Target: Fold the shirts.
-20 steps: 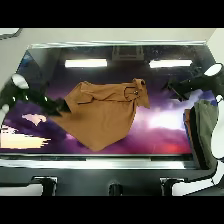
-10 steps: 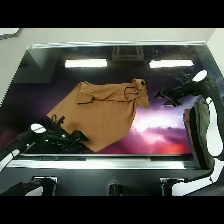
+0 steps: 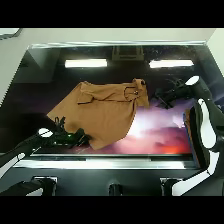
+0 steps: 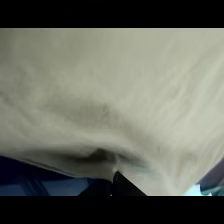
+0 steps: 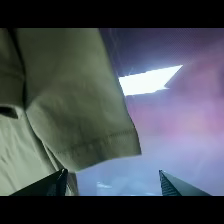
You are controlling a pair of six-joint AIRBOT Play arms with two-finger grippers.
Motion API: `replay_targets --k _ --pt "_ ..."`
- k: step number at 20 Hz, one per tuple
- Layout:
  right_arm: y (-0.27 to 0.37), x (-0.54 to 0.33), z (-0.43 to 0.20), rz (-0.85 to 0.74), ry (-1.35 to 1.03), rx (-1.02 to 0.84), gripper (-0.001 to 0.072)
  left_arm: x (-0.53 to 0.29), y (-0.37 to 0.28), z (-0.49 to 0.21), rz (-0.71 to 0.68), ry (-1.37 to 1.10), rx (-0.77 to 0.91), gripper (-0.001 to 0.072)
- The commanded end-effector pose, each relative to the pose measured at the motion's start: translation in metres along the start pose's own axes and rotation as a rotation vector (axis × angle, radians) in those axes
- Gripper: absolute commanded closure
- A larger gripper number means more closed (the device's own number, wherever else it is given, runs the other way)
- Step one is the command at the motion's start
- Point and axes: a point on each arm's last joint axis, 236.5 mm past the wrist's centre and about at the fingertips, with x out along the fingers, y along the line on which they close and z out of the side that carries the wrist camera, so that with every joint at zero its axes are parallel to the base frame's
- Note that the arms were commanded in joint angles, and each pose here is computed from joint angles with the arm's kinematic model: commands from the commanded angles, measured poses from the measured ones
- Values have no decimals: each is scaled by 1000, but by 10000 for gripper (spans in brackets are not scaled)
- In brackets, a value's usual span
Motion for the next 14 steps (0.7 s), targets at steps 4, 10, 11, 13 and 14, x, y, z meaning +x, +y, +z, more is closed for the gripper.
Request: replay_targets --k 4,10,11,13,14 --pt "24 52 13 26 -62 2 9 -4 -7 -5 -17 9 68 680" --pt "48 84 2 43 -48 102 161 -12 -17 -4 -42 -12 111 680" --pt "50 90 -4 40 -32 106 276 -12 -17 -5 -43 -11 111 680" --pt "54 92 -6 41 -27 99 660 -13 -17 -7 -44 -2 112 680" --pt "55 88 -7 43 -25 91 664 -14 -19 -7 -47 -3 119 680"
